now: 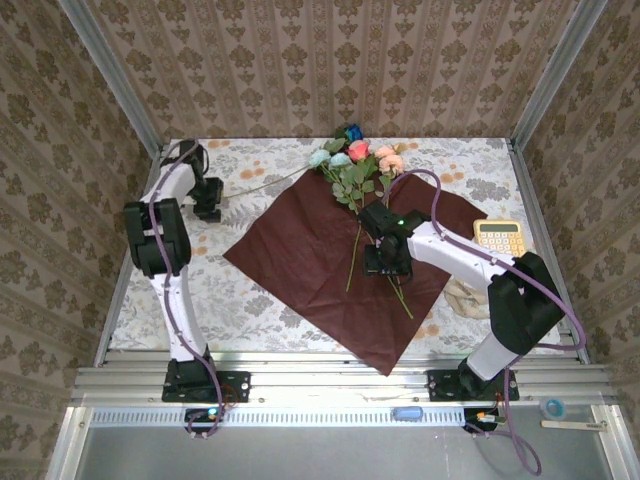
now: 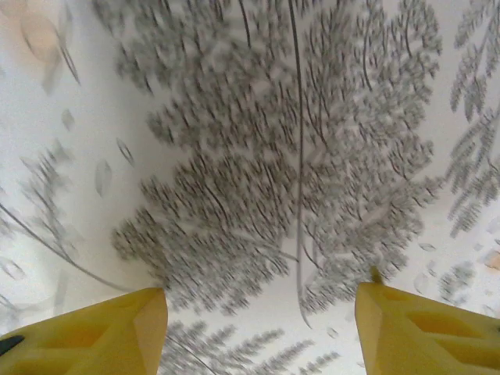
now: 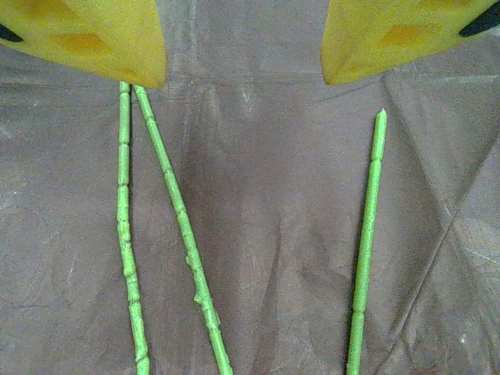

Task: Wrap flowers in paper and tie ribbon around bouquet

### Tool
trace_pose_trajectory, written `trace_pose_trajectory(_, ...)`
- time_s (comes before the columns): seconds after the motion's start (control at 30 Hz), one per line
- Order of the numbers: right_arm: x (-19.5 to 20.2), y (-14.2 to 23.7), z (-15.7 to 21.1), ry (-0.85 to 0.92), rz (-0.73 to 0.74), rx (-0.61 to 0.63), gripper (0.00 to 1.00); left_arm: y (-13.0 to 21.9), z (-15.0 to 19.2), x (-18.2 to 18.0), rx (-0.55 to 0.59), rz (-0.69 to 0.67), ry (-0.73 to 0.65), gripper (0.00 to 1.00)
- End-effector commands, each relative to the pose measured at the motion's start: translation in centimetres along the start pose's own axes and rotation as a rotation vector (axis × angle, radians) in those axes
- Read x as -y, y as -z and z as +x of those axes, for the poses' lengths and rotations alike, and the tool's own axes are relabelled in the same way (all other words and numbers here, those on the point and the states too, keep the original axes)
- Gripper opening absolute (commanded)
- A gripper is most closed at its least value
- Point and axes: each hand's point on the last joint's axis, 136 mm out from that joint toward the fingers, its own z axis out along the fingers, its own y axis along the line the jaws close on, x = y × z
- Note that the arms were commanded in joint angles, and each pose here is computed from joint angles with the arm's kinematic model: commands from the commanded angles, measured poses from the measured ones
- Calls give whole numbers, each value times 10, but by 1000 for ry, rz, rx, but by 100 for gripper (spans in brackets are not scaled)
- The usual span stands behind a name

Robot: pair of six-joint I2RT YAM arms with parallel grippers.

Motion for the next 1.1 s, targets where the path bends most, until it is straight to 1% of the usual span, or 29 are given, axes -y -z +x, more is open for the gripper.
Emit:
trace_pose_trajectory(0.0,4,1,1,-6,41,-6,56,9,11,18,-57,62,170,64)
trace_pose_trajectory(0.23,3,0,1,-4,40,-11,56,-15,12,19,-78,61,250,63)
trace_pose_trajectory(0.3,3,-1,2,-4,40,-16,56,-20,9,23,-71,76,264,60)
trace_pose_trajectory(0.37,4,-3,4,-6,40,-22,56,-26,9,29,-84,93,278,55)
trace_pose_trajectory(0.4,4,-4,4,-6,43,-23,56,-30,10,30,-97,95,287,51)
trace_pose_trajectory(0.47,4,-6,5,-7,45,-28,56,-37,11,33,-115,97,295,40)
trace_pose_trajectory(0.63,2,-23,4,-6,57,-56,56,-34,6,37,-97,132,309,3)
trace_pose_trajectory(0.67,3,-29,5,-12,68,-70,55,-31,5,38,-98,147,317,0)
trace_pose_trajectory(0.7,5,-34,6,-18,80,-86,53,-28,3,39,-98,164,328,0)
trace_pose_trajectory(0.83,13,-53,13,-47,125,-164,38,-10,-3,49,-95,267,363,0)
trace_pose_trajectory(0.9,19,-58,16,-61,159,-192,24,-1,-7,53,-102,323,391,0)
trace_pose_trajectory(0.93,21,-59,18,-69,165,-202,20,5,-10,54,-104,347,412,0)
trace_pose_trajectory(1.0,23,-61,20,-85,169,-209,14,13,-17,54,-103,392,447,0)
trace_pose_trajectory(1.07,24,-63,21,-98,165,-214,11,21,-27,52,-95,431,484,0)
